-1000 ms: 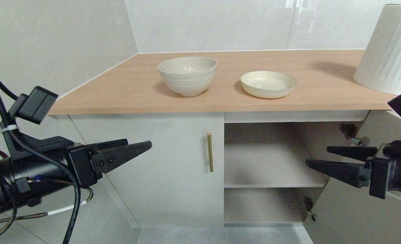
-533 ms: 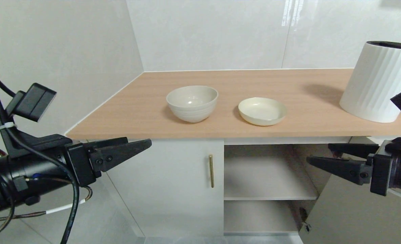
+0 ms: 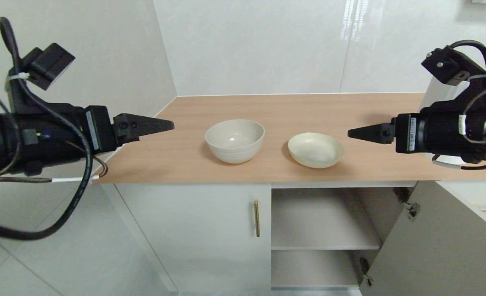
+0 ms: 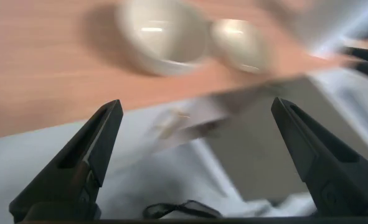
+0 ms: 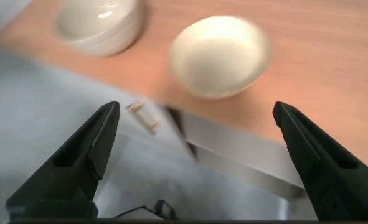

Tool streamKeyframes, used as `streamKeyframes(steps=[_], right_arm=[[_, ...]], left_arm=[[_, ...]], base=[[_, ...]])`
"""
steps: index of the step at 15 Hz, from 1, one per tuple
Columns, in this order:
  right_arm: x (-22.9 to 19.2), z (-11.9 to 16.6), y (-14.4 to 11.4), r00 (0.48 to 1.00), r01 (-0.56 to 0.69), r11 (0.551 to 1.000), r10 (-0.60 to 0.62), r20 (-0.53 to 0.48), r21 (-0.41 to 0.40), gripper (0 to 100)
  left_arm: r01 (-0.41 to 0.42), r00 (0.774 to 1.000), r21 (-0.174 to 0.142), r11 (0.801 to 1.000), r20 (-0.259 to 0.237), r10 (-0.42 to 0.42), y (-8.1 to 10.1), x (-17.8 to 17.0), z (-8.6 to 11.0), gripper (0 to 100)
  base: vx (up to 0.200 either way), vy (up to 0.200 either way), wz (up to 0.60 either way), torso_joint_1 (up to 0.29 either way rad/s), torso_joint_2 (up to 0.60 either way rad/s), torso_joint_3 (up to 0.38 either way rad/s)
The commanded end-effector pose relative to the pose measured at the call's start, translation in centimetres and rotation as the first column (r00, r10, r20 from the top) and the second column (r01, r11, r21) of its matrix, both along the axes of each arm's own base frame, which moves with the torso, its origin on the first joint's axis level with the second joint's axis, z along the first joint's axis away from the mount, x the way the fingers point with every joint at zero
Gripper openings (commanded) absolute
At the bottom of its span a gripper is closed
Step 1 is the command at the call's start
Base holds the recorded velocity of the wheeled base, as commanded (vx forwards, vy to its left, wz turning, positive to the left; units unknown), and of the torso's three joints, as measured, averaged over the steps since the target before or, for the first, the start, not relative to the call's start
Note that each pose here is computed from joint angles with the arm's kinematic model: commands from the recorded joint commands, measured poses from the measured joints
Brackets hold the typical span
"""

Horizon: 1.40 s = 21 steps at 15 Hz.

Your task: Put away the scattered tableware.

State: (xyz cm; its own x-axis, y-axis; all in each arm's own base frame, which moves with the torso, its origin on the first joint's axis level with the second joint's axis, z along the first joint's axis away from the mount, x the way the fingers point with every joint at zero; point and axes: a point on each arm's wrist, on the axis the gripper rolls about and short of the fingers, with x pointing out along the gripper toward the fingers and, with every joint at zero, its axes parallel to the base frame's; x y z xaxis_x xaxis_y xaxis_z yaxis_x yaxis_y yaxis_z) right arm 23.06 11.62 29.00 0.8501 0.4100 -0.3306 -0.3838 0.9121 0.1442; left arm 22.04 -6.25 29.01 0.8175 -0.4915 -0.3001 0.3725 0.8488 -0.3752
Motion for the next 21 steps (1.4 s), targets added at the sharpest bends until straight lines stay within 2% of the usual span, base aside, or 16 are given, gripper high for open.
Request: streamKeyframes(steps=[1, 2, 3, 5, 6, 8, 10, 11, 14, 18, 19, 21], right_arm=[[4.2, -0.3, 2.0, 0.989, 0.091, 0.994, -0.097, -0.113, -0.056, 100], [4.2, -0.3, 2.0, 0.989, 0.091, 0.994, -0.097, -0.113, -0.056, 100], [5.0, -0.6, 2.5, 0.975, 0.151, 0.988, -0.149, -0.164, 0.004, 100], [5.2, -2.8, 2.4, 0.951, 0.209, 0.978, -0.206, -0.232, -0.013, 100], [6.5, -3.8, 2.4, 0.947, 0.234, 0.972, -0.229, -0.225, -0.006, 100], [7.3, -3.5, 2.6, 0.955, 0.262, 0.965, -0.254, -0.153, 0.032, 100], [8.0, -4.2, 2.7, 0.943, 0.302, 0.953, -0.298, -0.146, 0.008, 100], [8.0, -4.2, 2.8, 0.935, 0.33, 0.944, -0.328, -0.136, -0.004, 100], [7.7, -3.9, 2.6, 0.935, 0.334, 0.943, -0.33, -0.129, 0.002, 100], [7.7, -4.1, 2.6, 0.934, 0.335, 0.942, -0.332, -0.133, -0.002, 100], [7.7, -4.0, 2.6, 0.934, 0.336, 0.942, -0.333, -0.132, -0.002, 100], [7.7, -4.0, 2.6, 0.934, 0.336, 0.942, -0.333, -0.132, -0.002, 100]], left_arm=[[-0.151, 0.986, 0.086, 0.985, -0.064, 0.157, -0.9, 5.0, -1.2, 100], [-0.151, 0.986, 0.086, 0.985, -0.064, 0.157, -0.9, 5.0, -1.2, 100], [-0.202, 0.977, 0.112, 0.973, -0.05, 0.209, -1.9, 6.9, -1.1, 100], [-0.188, 0.978, 0.115, 0.976, -0.066, 0.196, -3.2, 8.1, -1.5, 100], [-0.202, 0.973, 0.111, 0.973, -0.089, 0.213, -3.8, 9.0, -2.2, 100], [-0.231, 0.963, 0.096, 0.968, -0.121, 0.242, -6.5, 11.1, -3.4, 100], [-0.303, 0.938, 0.135, 0.943, -0.13, 0.32, -9.2, 13.0, -5.3, 100], [-0.391, 0.905, 0.16, 0.906, -0.114, 0.41, -10.0, 14.2, -6.3, 100], [-0.4, 0.904, 0.124, 0.908, -0.109, 0.413, -9.8, 14.0, -5.5, 100], [-0.398, 0.902, 0.141, 0.907, -0.12, 0.414, -9.9, 14.3, -6.2, 100], [-0.397, 0.902, 0.145, 0.906, -0.122, 0.414, -9.9, 14.4, -6.4, 0], [-0.394, 0.903, 0.144, 0.908, -0.123, 0.412, -9.9, 14.4, -6.4, 0]], base=[[0.0, 0.0, 0.0, 0.0, 0.0, 0.0], [0.0, 0.0, 0.0, 0.0, 0.0, 0.0], [0.0, 0.0, 0.0, 0.0, 0.0, 0.0], [0.0, 0.0, 0.0, 0.0, 0.0, 0.0], [0.0, 0.0, 0.0, 0.0, 0.0, 0.0], [0.0, 0.0, 0.0, 0.0, 0.0, 0.0], [0.0, 0.0, 0.0, 0.0, 0.0, 0.0], [0.0, 0.0, 0.0, 0.0, 0.0, 0.0], [0.0, 0.0, 0.0, 0.0, 0.0, 0.0], [0.0, 0.0, 0.0, 0.0, 0.0, 0.0], [0.0, 0.0, 0.0, 0.0, 0.0, 0.0], [0.0, 0.0, 0.0, 0.0, 0.0, 0.0]])
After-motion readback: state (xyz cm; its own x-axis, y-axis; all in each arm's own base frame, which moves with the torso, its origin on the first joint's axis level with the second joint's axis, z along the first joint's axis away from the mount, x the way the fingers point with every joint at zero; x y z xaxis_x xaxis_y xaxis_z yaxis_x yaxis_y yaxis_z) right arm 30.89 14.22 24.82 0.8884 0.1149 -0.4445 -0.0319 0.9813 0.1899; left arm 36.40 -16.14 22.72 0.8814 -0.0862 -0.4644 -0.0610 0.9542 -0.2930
